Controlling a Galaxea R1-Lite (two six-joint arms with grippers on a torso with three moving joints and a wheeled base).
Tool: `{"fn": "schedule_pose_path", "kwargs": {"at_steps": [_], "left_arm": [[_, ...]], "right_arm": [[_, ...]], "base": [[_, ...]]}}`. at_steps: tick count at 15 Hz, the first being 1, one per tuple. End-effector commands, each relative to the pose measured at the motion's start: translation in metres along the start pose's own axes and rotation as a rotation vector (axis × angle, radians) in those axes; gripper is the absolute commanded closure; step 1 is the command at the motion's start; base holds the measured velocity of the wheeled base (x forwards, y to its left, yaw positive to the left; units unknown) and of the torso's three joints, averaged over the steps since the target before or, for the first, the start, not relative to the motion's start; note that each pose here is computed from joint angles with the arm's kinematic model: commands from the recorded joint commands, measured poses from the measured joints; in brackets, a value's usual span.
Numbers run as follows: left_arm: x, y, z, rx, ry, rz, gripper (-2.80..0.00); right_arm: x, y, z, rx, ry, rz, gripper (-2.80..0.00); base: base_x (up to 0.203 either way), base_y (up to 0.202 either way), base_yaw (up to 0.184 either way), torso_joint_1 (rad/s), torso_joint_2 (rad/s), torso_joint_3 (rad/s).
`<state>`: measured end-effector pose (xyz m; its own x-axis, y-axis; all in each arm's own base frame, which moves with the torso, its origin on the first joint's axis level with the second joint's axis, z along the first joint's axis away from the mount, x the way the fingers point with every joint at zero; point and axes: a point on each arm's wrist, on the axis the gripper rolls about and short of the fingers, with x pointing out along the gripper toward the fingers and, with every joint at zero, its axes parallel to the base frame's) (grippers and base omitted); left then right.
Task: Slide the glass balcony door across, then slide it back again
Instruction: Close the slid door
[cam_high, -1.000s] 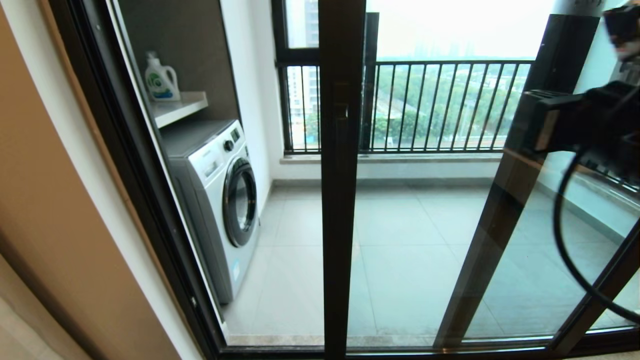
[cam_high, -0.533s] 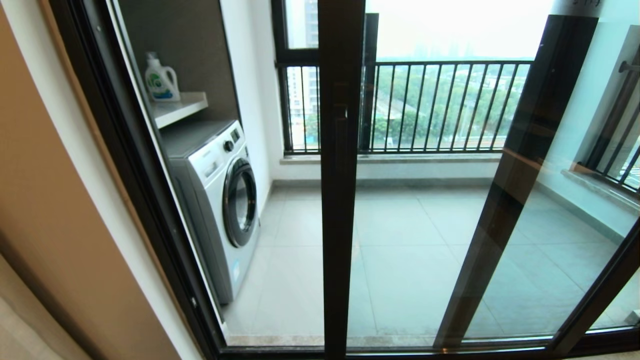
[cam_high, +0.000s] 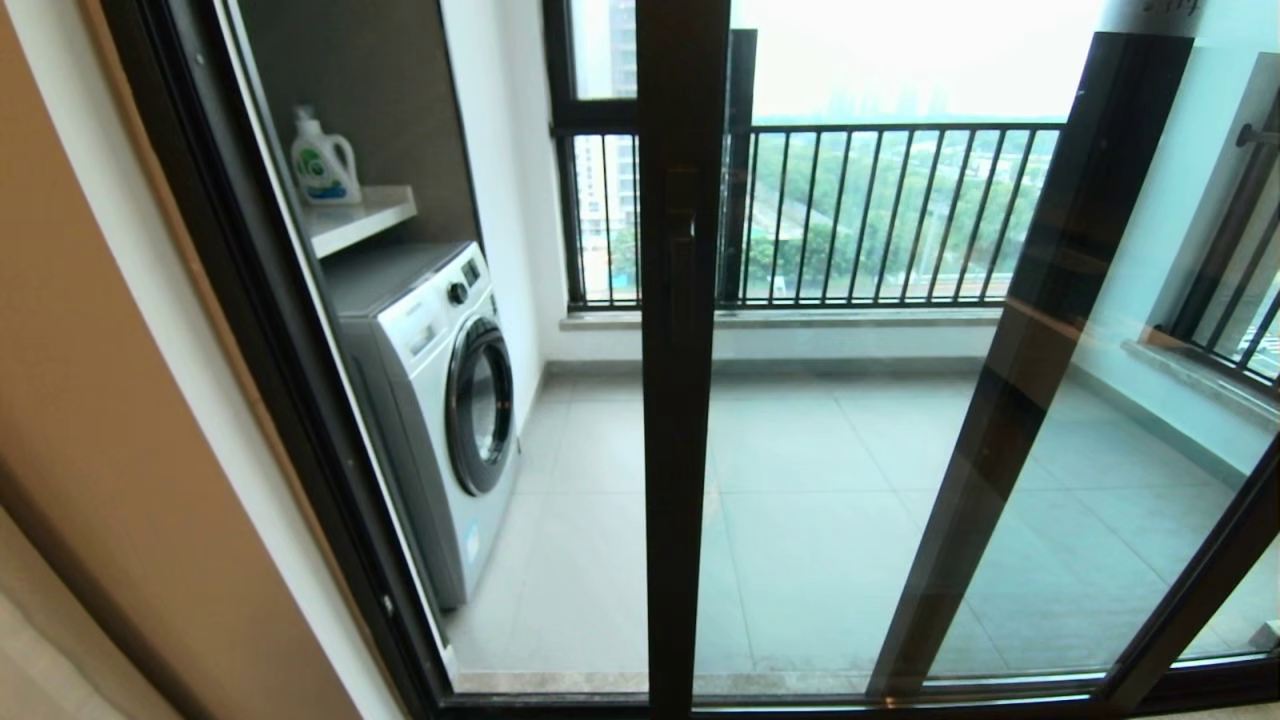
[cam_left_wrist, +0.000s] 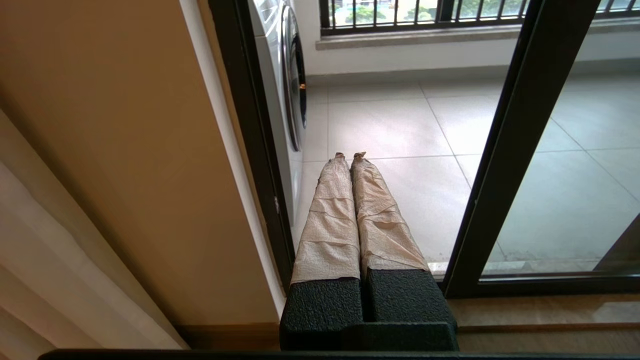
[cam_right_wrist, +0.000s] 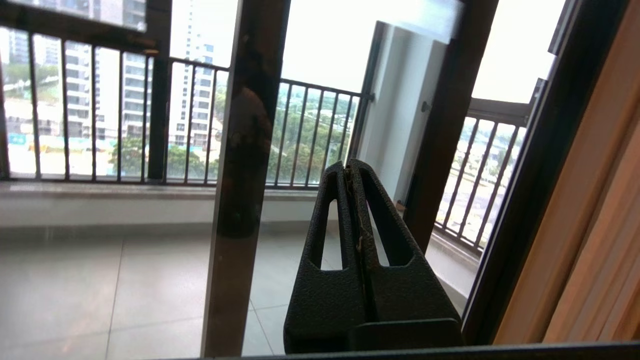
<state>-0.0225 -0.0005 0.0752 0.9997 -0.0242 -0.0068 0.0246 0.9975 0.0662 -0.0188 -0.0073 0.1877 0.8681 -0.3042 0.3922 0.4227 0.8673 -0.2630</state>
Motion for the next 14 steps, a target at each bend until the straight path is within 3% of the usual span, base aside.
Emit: {"fn": "schedule_pose_path", "kwargs": {"at_steps": [1, 2, 3, 4, 6, 7, 9, 11, 13, 14], "left_arm": [[0.0, 0.0, 0.0, 0.0, -0.001, 0.0, 0.0], [0.0, 0.0, 0.0, 0.0, -0.001, 0.0, 0.0], [0.0, 0.0, 0.0, 0.0, -0.001, 0.0, 0.0], [0.0, 0.0, 0.0, 0.0, -0.001, 0.0, 0.0], [0.0, 0.0, 0.0, 0.0, -0.001, 0.0, 0.0], [0.0, 0.0, 0.0, 0.001, -0.001, 0.0, 0.0], [0.0, 0.0, 0.0, 0.0, -0.001, 0.0, 0.0], [0.0, 0.0, 0.0, 0.001, -0.001, -0.001, 0.0], [0.0, 0.0, 0.0, 0.0, -0.001, 0.0, 0.0], [0.0, 0.0, 0.0, 0.0, -0.001, 0.0, 0.0]], "right_arm": [[-0.035, 0.007, -0.035, 0.002, -0.097, 0.078, 0.0], [-0.04, 0.014, -0.048, 0.024, -0.107, 0.208, 0.0], [-0.041, 0.02, -0.058, 0.097, -0.063, 0.282, 0.0], [-0.042, 0.025, -0.07, 0.151, 0.036, 0.34, 0.0], [-0.046, 0.032, -0.083, 0.368, 0.211, 0.443, 0.0], [-0.05, 0.033, -0.088, 0.423, 0.322, 0.474, 0.0], [-0.051, 0.033, -0.088, 0.425, 0.359, 0.469, 0.0], [-0.051, 0.034, -0.094, 0.313, 0.359, 0.42, 0.0], [-0.048, 0.034, -0.093, 0.307, 0.296, 0.396, 0.0], [-0.05, 0.035, -0.096, 0.301, 0.327, 0.419, 0.0]], "base": [[0.0, 0.0, 0.0, 0.0, 0.0, 0.0], [0.0, 0.0, 0.0, 0.0, 0.0, 0.0], [0.0, 0.0, 0.0, 0.0, 0.0, 0.0], [0.0, 0.0, 0.0, 0.0, 0.0, 0.0], [0.0, 0.0, 0.0, 0.0, 0.0, 0.0], [0.0, 0.0, 0.0, 0.0, 0.0, 0.0], [0.0, 0.0, 0.0, 0.0, 0.0, 0.0], [0.0, 0.0, 0.0, 0.0, 0.0, 0.0], [0.0, 0.0, 0.0, 0.0, 0.0, 0.0], [0.0, 0.0, 0.0, 0.0, 0.0, 0.0]]}}
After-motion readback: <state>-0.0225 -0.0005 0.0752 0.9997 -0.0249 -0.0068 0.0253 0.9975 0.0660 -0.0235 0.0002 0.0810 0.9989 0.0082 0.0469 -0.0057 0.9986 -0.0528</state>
